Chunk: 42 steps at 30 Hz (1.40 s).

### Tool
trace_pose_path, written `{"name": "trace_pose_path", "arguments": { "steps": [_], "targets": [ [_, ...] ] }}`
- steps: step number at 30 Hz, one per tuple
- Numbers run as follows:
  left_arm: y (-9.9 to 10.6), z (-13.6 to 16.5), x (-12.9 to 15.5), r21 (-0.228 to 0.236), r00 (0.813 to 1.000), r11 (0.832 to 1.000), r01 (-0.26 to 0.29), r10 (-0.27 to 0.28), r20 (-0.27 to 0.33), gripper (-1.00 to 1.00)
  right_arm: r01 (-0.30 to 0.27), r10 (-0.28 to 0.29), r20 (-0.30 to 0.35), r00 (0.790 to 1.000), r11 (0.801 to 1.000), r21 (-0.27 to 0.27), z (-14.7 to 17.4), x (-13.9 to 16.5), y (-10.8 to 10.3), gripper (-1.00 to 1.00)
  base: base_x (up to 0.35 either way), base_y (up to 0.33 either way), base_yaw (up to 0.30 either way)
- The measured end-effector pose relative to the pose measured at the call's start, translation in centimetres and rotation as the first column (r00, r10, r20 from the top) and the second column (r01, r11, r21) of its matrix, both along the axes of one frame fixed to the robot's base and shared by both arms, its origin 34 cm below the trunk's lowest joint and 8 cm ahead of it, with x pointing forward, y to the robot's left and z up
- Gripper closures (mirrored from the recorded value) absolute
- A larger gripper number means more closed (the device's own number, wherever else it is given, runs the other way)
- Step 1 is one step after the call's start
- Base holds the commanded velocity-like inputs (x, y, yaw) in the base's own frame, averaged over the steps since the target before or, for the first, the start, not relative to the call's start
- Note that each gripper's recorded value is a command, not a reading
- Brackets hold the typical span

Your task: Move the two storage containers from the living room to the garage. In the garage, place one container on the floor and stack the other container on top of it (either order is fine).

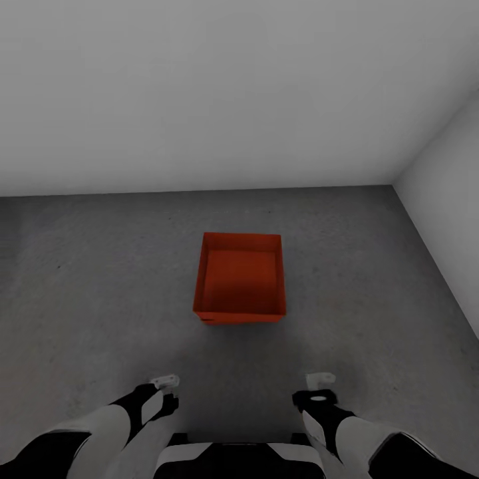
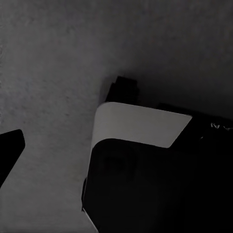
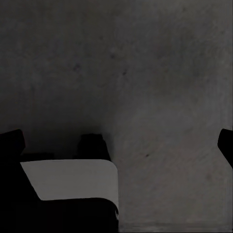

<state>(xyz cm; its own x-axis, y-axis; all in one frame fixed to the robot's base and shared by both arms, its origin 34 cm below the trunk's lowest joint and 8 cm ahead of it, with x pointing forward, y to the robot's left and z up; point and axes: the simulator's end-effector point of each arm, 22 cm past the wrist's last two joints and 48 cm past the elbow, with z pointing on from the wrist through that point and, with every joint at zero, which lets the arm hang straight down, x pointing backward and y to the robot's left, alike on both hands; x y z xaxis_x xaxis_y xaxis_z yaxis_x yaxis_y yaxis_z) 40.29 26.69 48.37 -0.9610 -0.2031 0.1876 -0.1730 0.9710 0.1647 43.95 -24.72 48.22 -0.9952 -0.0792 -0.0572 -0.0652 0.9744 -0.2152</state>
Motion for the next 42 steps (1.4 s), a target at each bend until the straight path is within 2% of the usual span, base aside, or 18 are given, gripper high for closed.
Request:
{"name": "trace_pose_path", "arguments": {
  "steps": [1, 5, 7, 11, 15, 19, 22, 27, 42],
  "targets": [
    [0.0, 0.0, -0.3, 0.001, 1.000, 1.000, 0.000, 0.000, -0.002, -1.00, 0.001, -0.001, -0.030, 1.000, 1.000, 0.001, -0.1, -2.4, 0.1, -1.00, 0.000, 0.000, 0.000],
    [0.0, 0.0, -1.8, 0.002, 1.000, 1.000, -0.001, 0.001, -0.019, -1.00, -0.002, 0.003, -0.096, 0.995, 1.000, 0.006, -0.1, -7.7, 0.4, -1.00, 0.000, 0.000, 0.000],
    [0.0, 0.0, -4.6, 0.002, 0.999, 1.000, -0.001, 0.001, -0.054, -1.00, 0.000, 0.001, -0.151, 0.989, 1.000, 0.010, 0.2, -12.0, 0.6, -1.00, 0.000, 0.000, 0.000],
    [0.1, 0.5, -10.1, 0.002, 0.992, 1.000, 0.002, -0.002, -0.123, -1.00, 0.002, -0.001, -0.226, 0.974, 1.000, 0.005, 1.0, -17.9, 0.8, -1.00, 0.000, 0.000, -0.002],
    [0.1, 1.1, -14.3, 0.004, 0.985, 1.000, 0.006, -0.005, -0.170, -1.00, 0.003, -0.003, -0.264, 0.965, 1.000, 0.000, 1.7, -21.4, 0.7, -1.00, 0.000, 0.000, -0.066],
    [0.3, 1.5, -17.1, 0.015, 0.986, 1.000, 0.005, -0.002, -0.169, -1.00, 0.003, -0.004, -0.295, 0.955, 1.000, -0.002, 2.5, -24.3, 0.7, -1.00, 0.000, 0.000, -0.077],
    [0.8, 2.3, -20.6, 0.026, 0.982, 1.000, 0.004, 0.001, -0.188, -1.00, 0.006, -0.007, -0.322, 0.947, 1.000, -0.003, 3.2, -26.8, 0.7, -1.00, 0.000, 0.000, -0.068],
    [1.7, 2.6, -21.4, 0.038, 0.982, 0.999, 0.008, -0.001, -0.190, -1.00, 0.008, -0.009, -0.324, 0.946, 1.000, -0.005, 3.9, -28.6, 0.6, -1.00, 0.000, 0.000, -0.066],
    [2.0, 2.8, -20.5, 0.044, 0.986, 0.999, 0.007, 0.000, -0.168, -1.00, 0.009, -0.011, -0.305, 0.952, 1.000, -0.007, 4.1, -27.9, 0.1, -1.00, 0.000, 0.000, -0.066]
  ]
}}
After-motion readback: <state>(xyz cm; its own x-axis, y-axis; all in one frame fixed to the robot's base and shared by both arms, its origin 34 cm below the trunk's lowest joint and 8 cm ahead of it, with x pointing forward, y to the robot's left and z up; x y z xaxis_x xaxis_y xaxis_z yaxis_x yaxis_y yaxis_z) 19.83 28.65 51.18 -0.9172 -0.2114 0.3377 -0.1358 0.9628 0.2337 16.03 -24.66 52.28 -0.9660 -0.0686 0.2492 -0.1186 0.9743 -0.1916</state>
